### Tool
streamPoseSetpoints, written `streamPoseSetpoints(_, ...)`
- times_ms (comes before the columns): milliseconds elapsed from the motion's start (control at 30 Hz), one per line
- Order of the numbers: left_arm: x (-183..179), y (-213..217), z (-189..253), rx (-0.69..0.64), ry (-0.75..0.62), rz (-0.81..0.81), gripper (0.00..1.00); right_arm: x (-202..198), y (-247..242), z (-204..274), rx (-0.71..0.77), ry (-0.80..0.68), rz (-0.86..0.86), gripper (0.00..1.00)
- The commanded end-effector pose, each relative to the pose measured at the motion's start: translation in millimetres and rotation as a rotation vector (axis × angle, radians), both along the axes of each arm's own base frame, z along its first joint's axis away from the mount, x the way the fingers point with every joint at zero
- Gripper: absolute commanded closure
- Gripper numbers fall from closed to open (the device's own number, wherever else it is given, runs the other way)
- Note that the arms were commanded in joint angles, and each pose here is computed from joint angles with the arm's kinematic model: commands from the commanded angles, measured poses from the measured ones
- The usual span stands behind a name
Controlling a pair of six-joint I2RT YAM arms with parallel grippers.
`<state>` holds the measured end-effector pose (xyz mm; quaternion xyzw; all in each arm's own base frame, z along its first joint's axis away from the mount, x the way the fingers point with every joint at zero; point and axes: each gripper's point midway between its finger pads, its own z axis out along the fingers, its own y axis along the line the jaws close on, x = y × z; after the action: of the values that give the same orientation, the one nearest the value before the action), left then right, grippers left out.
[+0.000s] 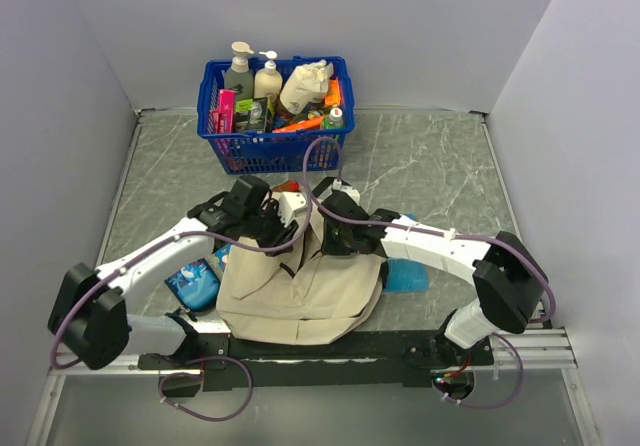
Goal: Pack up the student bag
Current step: Unzip the student bag at the center of the board.
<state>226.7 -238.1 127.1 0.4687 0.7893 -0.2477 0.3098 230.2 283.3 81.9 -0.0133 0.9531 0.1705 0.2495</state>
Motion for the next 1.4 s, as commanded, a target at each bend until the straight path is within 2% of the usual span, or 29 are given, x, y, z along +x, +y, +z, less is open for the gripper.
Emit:
streamPoseSetpoints(0,24,-20,13,-0.071,0.005,0.079,0.6,2,-2,6,0.034,-0.047,0.018,0.75)
streamPoseSetpoints(200,32,-22,26,-0.11,-0.022,0.125,0.51,2,-8,0,0.052,-0.046,0.014,0.8)
streamPoseSetpoints(233,30,-23,25,-0.111,-0.01,0.119,0.26,2,-6,1,0.066,-0.047,0.015,0.8)
streamPoseSetpoints(333,24,-26,18,-0.119,0.022,0.103,0.2,1,-8,-3,0.075,-0.04,0.012,0.82)
streamPoseSetpoints(500,36,-26,5,-0.098,-0.012,0.124,0.2,0,-14,-4,0.093,-0.048,-0.003,0.84)
streamPoseSetpoints(600,39,-25,-7,-0.071,-0.015,0.117,0.25,-1,-16,-3,0.109,-0.051,-0.011,0.84)
streamPoseSetpoints(800,27,-33,-26,-0.053,0.058,0.058,0.54,-2,-20,-5,0.131,-0.048,-0.026,0.84)
streamPoseSetpoints(900,26,-34,-25,-0.04,0.065,0.043,0.96,-3,-21,-6,0.138,-0.05,-0.026,0.84)
streamPoseSetpoints(933,26,-33,-24,-0.035,0.07,0.033,0.99,-4,-22,-7,0.137,-0.048,-0.027,0.84)
streamPoseSetpoints(1033,24,-35,-14,-0.037,0.08,0.028,0.99,-3,-22,-7,0.145,-0.049,-0.029,0.84)
streamPoseSetpoints(1133,29,-37,14,-0.068,0.038,0.024,0.99,-3,-21,-6,0.159,-0.056,-0.019,0.84)
streamPoseSetpoints(1367,43,-28,133,-0.141,-0.19,0.033,0.99,3,-6,18,0.238,-0.116,0.033,0.83)
